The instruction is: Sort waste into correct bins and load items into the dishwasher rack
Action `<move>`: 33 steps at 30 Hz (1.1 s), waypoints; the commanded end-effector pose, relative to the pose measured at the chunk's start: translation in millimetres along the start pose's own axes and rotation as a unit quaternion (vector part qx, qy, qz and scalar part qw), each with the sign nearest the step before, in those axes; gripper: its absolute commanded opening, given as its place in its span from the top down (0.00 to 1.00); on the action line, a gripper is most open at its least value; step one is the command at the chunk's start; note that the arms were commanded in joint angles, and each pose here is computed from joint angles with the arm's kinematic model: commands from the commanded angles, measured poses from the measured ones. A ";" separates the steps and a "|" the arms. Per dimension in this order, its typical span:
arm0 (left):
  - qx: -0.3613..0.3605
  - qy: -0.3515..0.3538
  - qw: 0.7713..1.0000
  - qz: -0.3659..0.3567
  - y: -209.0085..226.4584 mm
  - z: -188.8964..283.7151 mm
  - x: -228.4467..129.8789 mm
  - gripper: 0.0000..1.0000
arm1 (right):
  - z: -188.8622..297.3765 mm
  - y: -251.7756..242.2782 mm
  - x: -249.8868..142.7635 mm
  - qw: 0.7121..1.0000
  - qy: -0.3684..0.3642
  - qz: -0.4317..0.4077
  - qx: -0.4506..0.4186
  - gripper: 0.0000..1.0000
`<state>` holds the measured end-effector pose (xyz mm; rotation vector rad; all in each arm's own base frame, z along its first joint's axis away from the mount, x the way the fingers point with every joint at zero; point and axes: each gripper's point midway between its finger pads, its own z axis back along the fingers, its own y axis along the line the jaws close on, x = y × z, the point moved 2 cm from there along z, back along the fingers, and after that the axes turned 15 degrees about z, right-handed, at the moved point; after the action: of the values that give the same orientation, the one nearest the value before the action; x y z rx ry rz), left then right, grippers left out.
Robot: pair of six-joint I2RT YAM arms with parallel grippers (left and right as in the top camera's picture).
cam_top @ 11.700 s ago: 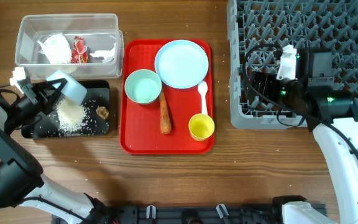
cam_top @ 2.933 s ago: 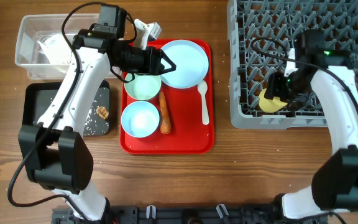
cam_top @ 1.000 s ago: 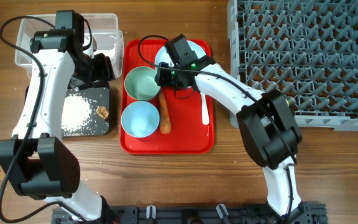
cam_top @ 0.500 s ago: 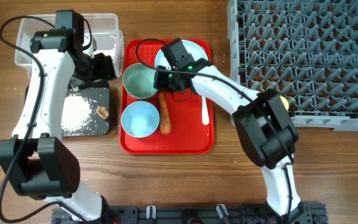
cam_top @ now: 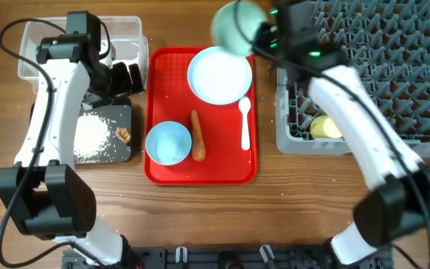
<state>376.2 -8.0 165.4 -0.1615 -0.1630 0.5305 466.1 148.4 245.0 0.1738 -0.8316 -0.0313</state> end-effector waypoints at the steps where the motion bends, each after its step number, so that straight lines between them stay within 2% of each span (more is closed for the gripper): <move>1: -0.009 -0.025 1.000 -0.002 -3.3 15.5 5.1 0.00 | 41.3 -85.5 44.1 0.965 -0.091 0.045 -0.243 0.96; 6: -0.009 -0.025 1.000 -0.002 -3.3 15.5 5.1 0.00 | 46.4 -136.2 61.0 0.897 -0.089 0.140 -0.409 0.96; 10: -0.009 -0.025 1.000 -0.002 -3.4 15.5 5.1 0.00 | 26.6 -154.2 68.0 0.840 -0.054 0.228 -0.489 0.96; 17: -0.009 -0.025 1.000 -0.002 -3.4 15.5 5.1 0.00 | -31.2 -155.9 58.4 0.749 0.058 0.428 -0.502 0.96; 22: -0.009 -0.025 1.000 -0.002 -3.4 15.5 5.1 0.00 | -46.1 -157.7 49.2 0.737 0.079 0.452 -0.497 0.96; 29: -0.009 -0.025 1.000 -0.002 -3.4 15.5 5.1 0.00 | -57.0 -149.0 54.9 0.760 0.041 0.447 -0.470 0.96; 33: -0.009 -0.025 1.000 -0.002 -3.4 15.5 5.1 0.00 | -64.8 -147.4 55.5 0.764 0.028 0.444 -0.467 0.96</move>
<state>376.3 -8.1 165.6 -0.1620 -0.1636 0.5304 548.6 1.8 231.0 -1.1953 -0.6678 0.4316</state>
